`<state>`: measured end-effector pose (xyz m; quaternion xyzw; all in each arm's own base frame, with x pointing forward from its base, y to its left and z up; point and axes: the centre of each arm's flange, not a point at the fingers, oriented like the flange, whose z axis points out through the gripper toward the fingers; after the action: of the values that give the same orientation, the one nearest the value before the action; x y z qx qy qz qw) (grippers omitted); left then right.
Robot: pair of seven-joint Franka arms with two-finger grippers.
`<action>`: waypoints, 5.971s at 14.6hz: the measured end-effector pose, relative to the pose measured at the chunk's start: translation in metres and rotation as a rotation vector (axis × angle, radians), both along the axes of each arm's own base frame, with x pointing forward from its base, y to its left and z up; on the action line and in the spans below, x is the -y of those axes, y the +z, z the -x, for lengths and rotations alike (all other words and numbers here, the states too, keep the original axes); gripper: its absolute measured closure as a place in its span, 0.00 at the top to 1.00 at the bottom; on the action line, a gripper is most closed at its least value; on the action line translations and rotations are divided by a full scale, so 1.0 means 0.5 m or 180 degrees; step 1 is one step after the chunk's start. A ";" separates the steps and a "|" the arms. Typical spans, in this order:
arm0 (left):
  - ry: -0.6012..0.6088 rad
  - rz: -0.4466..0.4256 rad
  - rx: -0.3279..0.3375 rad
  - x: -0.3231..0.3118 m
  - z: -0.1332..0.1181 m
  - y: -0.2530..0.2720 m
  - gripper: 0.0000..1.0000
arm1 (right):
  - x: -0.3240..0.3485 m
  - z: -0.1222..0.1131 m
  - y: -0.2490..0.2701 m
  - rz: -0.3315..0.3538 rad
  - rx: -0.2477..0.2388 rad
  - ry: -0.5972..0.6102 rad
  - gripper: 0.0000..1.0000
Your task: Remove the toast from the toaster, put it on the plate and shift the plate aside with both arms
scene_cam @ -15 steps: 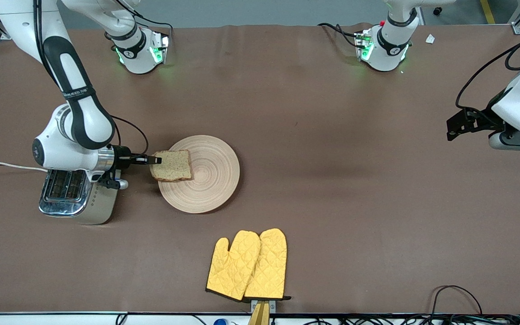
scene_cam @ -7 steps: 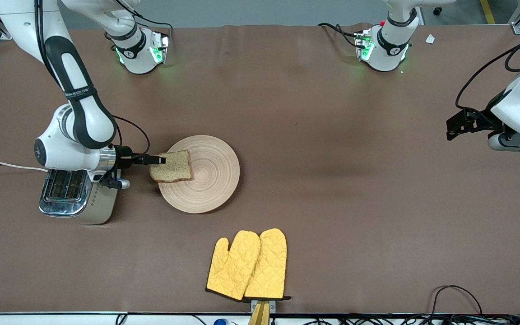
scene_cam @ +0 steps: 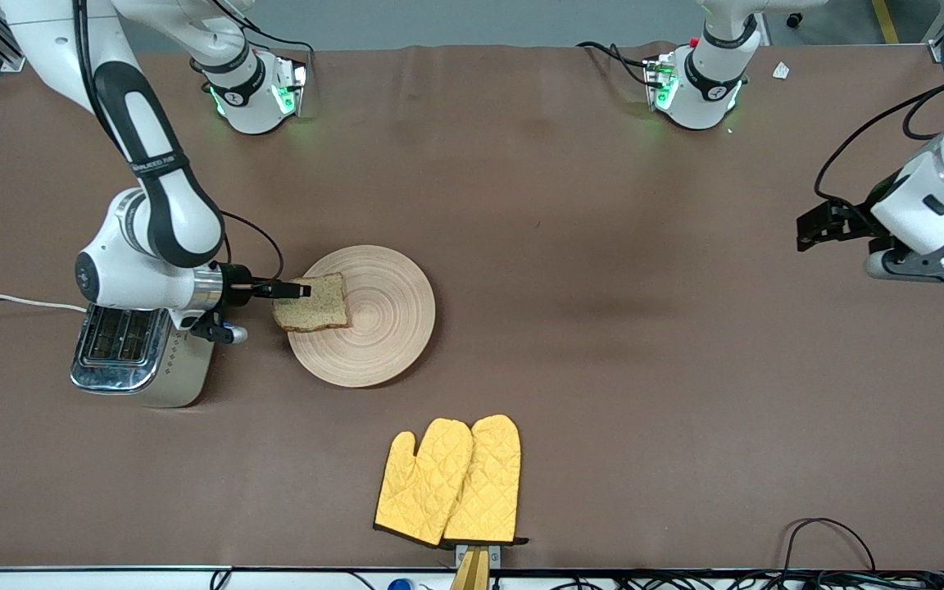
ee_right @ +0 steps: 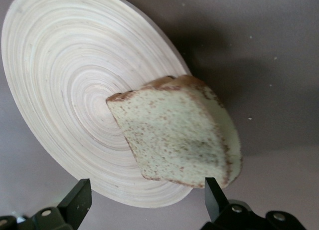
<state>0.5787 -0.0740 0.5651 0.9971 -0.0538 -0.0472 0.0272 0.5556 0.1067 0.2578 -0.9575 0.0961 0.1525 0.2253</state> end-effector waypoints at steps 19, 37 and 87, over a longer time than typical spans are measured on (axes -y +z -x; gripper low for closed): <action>0.0798 0.2055 -0.0447 0.672 -0.055 -0.648 0.98 | 0.339 0.065 0.729 0.1324 0.0770 0.0948 1.00; 0.0541 0.2278 -0.0087 0.920 0.057 -0.809 0.41 | 0.303 0.071 0.765 0.1422 0.0825 0.0696 1.00; 0.0009 0.2926 0.0158 -0.588 -0.107 -0.825 0.48 | 0.254 0.077 0.770 0.1379 0.0751 0.0818 1.00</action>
<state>0.6323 0.2198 0.1523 0.8824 -0.0685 0.0055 0.4655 0.5170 -0.0204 0.6429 -0.9988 -0.0227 0.0432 0.0037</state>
